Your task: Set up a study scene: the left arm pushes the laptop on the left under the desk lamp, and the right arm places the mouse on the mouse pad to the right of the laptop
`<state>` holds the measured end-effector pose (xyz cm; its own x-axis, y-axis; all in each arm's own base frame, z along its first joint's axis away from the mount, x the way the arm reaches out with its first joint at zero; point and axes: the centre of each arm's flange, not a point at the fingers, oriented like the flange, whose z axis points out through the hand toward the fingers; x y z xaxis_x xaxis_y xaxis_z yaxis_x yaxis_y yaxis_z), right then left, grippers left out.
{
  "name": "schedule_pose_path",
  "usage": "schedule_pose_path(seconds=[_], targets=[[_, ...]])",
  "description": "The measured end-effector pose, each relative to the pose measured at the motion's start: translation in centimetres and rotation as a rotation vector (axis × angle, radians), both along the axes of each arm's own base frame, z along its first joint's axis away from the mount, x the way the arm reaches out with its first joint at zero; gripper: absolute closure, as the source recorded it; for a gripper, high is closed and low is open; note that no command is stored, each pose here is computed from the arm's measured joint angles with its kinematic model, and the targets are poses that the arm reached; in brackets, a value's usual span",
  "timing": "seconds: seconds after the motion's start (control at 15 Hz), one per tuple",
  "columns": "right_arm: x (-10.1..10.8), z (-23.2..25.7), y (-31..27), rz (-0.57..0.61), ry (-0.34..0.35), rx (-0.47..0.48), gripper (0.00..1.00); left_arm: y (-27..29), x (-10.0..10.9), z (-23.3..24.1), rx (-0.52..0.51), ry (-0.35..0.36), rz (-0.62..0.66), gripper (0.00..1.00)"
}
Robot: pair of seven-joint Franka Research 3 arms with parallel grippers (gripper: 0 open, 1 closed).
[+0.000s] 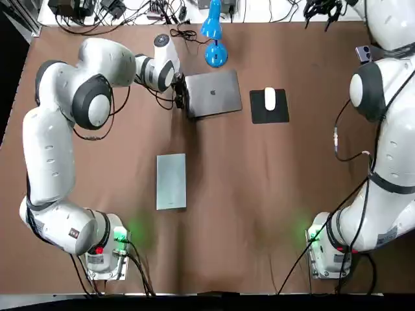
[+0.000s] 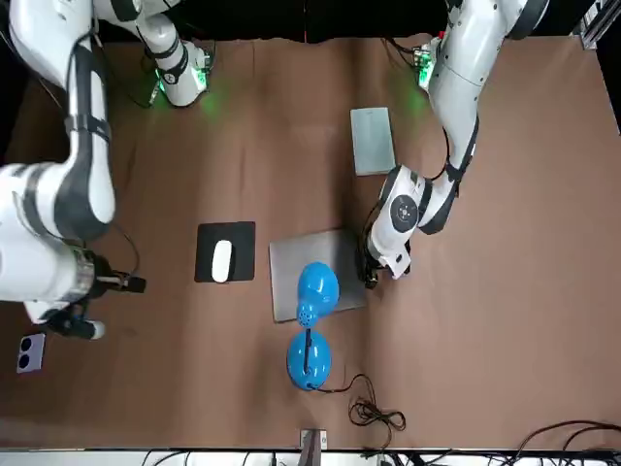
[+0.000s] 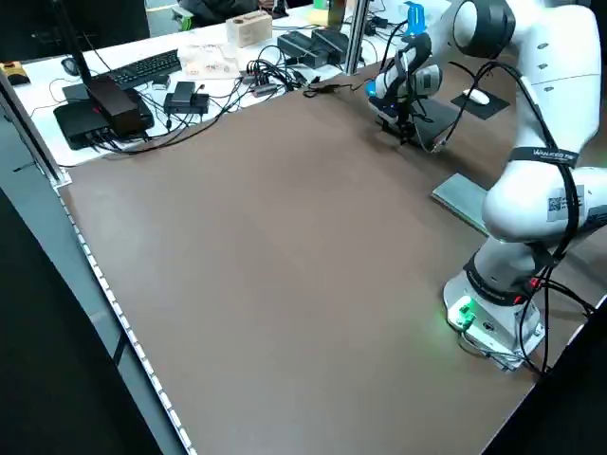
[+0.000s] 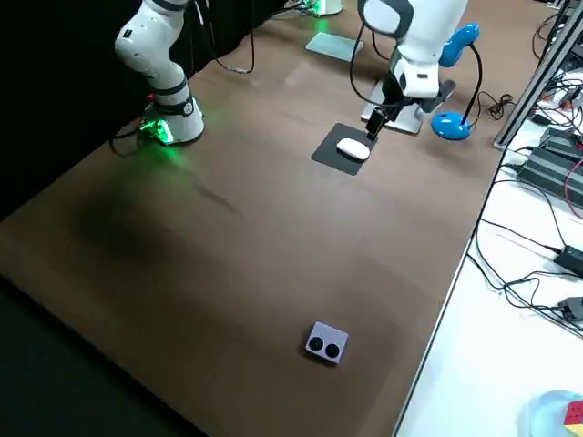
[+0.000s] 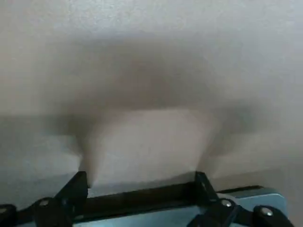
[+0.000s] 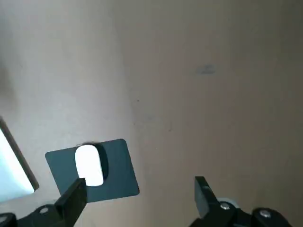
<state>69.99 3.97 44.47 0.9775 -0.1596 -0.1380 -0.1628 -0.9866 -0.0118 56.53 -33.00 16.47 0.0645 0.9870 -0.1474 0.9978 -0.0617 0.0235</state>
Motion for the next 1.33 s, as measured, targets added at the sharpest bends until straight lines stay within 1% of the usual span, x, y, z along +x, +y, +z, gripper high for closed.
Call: schedule_pose_path(seconds=[0.13,0.47,0.53,0.73,0.87,1.0,1.13,1.33], targets=[[-0.5,2.6,-1.9,-0.003,-0.032,0.004,0.00,-0.1,0.7,0.3,-0.006,-0.012,0.004,0.00],[-2.2,7.4,-4.8,-0.031,-0.057,0.023,0.00,-0.6,1.7,0.9,-0.019,-0.032,0.007,0.00],[-2.8,9.2,-5.5,-0.041,-0.083,0.027,0.00,-0.8,1.9,1.0,-0.022,-0.037,0.007,0.00],[-4.4,12.2,-7.5,-0.068,-0.098,0.036,0.00,-0.1,2.2,0.8,-0.012,-0.028,0.015,0.00],[-5.2,13.5,-8.4,-0.078,-0.105,0.044,0.00,1.7,3.1,1.0,0.016,-0.017,0.031,0.00],[-5.3,13.7,-8.5,-0.079,-0.105,0.047,0.00,4.5,5.1,3.3,0.048,-0.034,0.036,0.00],[-5.4,13.7,-8.4,-0.078,-0.104,0.048,0.00,8.1,7.1,7.3,0.070,-0.049,0.022,0.00],[-6.3,14.6,-9.1,-0.079,-0.108,0.030,0.00,14.4,9.1,12.0,0.102,-0.079,-0.017,0.00]])
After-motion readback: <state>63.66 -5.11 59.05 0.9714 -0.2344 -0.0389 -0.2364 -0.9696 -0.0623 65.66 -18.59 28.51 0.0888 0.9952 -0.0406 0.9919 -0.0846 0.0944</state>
